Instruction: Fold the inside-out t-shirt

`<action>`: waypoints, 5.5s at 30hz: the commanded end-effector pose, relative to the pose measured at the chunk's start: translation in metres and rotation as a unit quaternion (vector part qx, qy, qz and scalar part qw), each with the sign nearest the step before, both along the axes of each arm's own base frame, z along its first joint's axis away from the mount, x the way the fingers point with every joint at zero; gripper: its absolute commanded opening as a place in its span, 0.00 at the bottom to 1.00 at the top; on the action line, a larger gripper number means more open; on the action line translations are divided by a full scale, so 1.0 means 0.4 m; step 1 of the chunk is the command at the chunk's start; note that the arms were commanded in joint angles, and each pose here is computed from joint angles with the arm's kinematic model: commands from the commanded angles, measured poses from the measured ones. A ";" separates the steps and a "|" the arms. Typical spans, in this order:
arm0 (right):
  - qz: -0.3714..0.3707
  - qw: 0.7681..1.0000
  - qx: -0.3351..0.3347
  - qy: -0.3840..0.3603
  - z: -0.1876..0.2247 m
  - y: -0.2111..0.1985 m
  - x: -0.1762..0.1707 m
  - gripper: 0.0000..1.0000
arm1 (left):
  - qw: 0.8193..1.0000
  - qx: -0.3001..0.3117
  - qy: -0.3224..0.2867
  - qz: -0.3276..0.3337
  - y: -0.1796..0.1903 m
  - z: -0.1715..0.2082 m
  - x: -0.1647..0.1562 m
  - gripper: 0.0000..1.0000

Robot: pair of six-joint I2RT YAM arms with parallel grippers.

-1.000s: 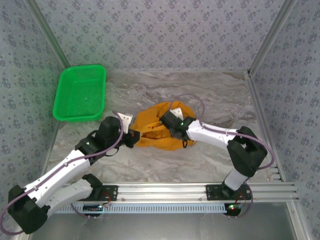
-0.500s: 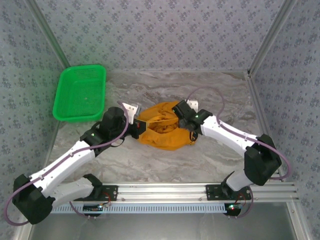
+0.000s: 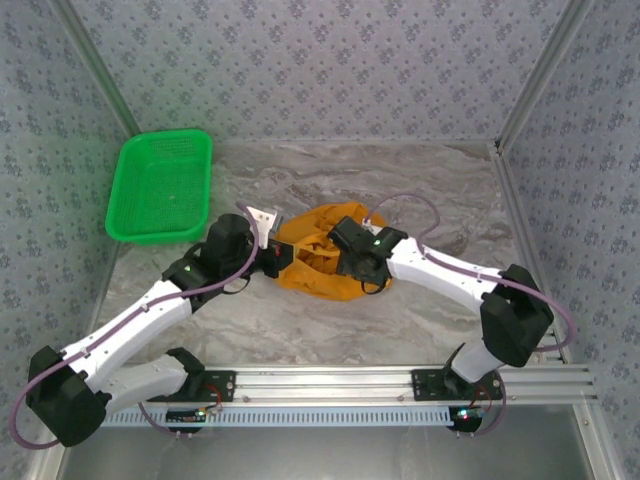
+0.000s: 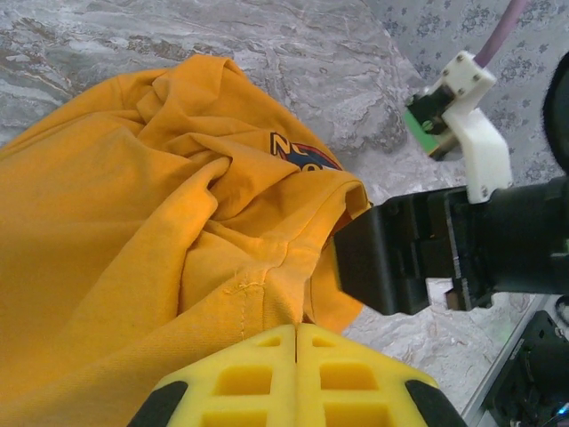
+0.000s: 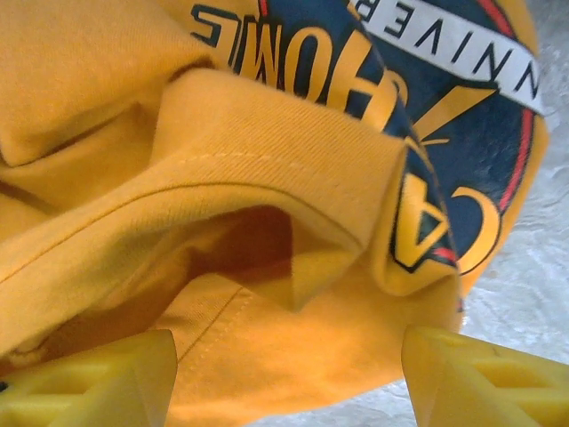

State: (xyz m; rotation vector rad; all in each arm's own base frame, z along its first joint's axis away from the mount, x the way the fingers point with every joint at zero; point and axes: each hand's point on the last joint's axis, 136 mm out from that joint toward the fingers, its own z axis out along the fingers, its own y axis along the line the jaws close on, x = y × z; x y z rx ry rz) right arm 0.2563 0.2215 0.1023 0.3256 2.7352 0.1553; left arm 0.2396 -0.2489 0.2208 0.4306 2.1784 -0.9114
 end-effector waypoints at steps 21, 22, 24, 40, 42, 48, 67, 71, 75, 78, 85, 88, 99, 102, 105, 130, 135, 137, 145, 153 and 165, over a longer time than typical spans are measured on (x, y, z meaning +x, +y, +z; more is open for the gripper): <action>-0.184 0.982 0.032 -0.033 -0.008 -0.056 0.066 0.64 | 1.000 -0.018 0.011 -0.013 -0.013 0.017 -0.010 0.00; -0.190 0.980 0.037 -0.032 -0.010 -0.056 0.067 0.65 | 1.000 -0.020 0.013 -0.014 -0.014 0.017 -0.010 0.00; -0.194 0.979 0.049 -0.031 -0.022 -0.049 0.073 0.64 | 1.000 -0.023 0.018 -0.012 -0.015 0.014 -0.011 0.00; -0.166 0.980 0.093 -0.050 0.113 -0.035 0.100 0.00 | 1.000 0.003 -0.031 -0.002 -0.008 0.089 0.037 0.00; -0.139 0.980 0.106 -0.098 0.214 -0.048 0.152 0.00 | 0.998 0.004 -0.062 0.017 0.000 0.142 0.080 0.00; -0.051 0.962 0.124 -0.238 0.522 -0.127 0.330 0.00 | 0.981 0.063 -0.171 0.060 0.016 0.377 0.261 0.00; 0.101 0.799 0.269 -0.528 1.175 -0.226 -0.115 0.00 | 0.889 -0.051 -0.453 0.034 0.082 0.912 -0.098 0.00; 0.080 0.831 0.219 -0.506 1.129 -0.236 -0.055 0.00 | 0.891 0.022 -0.439 0.111 0.100 0.886 0.005 0.00; 0.040 0.878 0.157 -0.450 1.027 -0.270 0.110 0.00 | 0.901 0.078 -0.398 0.154 0.099 0.828 0.167 0.00; 0.083 0.881 0.265 -0.382 0.970 -0.234 0.259 0.00 | 0.905 0.120 -0.373 0.165 0.083 0.777 0.294 0.00; 0.015 0.907 0.185 -0.379 0.919 -0.338 0.517 0.00 | 0.928 0.074 -0.315 0.183 0.121 0.782 0.557 0.00; 0.004 0.891 0.157 -0.425 0.977 -0.370 0.554 0.00 | 0.916 0.073 -0.349 0.186 0.124 0.838 0.586 0.00; 0.008 0.852 0.191 -0.487 1.146 -0.358 0.436 0.00 | 0.915 0.020 -0.381 0.135 0.130 0.951 0.426 0.00; 0.044 0.869 0.179 -0.458 1.094 -0.293 0.400 0.00 | 0.948 -0.004 -0.312 0.058 0.062 0.832 0.379 0.06; 0.071 0.897 0.153 -0.409 0.972 -0.232 0.344 0.00 | 0.969 -0.036 -0.242 -0.013 -0.043 0.627 0.307 0.44; -0.040 0.977 0.206 0.049 -0.025 -0.250 -0.222 0.00 | 0.938 0.063 -0.190 -0.283 -0.358 -0.021 0.240 0.65; -0.069 0.959 0.250 0.116 -0.149 -0.209 -0.298 0.00 | 0.921 0.072 -0.185 -0.334 -0.442 -0.046 0.243 0.65; -0.063 0.959 0.247 0.126 -0.156 -0.206 -0.309 0.01 | 0.916 0.060 -0.184 -0.351 -0.466 -0.047 0.233 0.66; -0.085 0.963 0.223 0.122 -0.049 -0.272 -0.287 0.55 | 0.913 0.051 -0.154 -0.374 -0.477 -0.060 0.182 0.66; -0.151 0.962 0.215 0.078 0.040 -0.373 -0.202 0.61 | 0.874 0.078 -0.196 -0.437 -0.566 -0.069 0.121 0.71; -0.291 0.930 0.223 0.003 0.079 -0.565 -0.120 0.68 | 0.797 0.132 -0.278 -0.520 -0.714 -0.129 0.080 0.73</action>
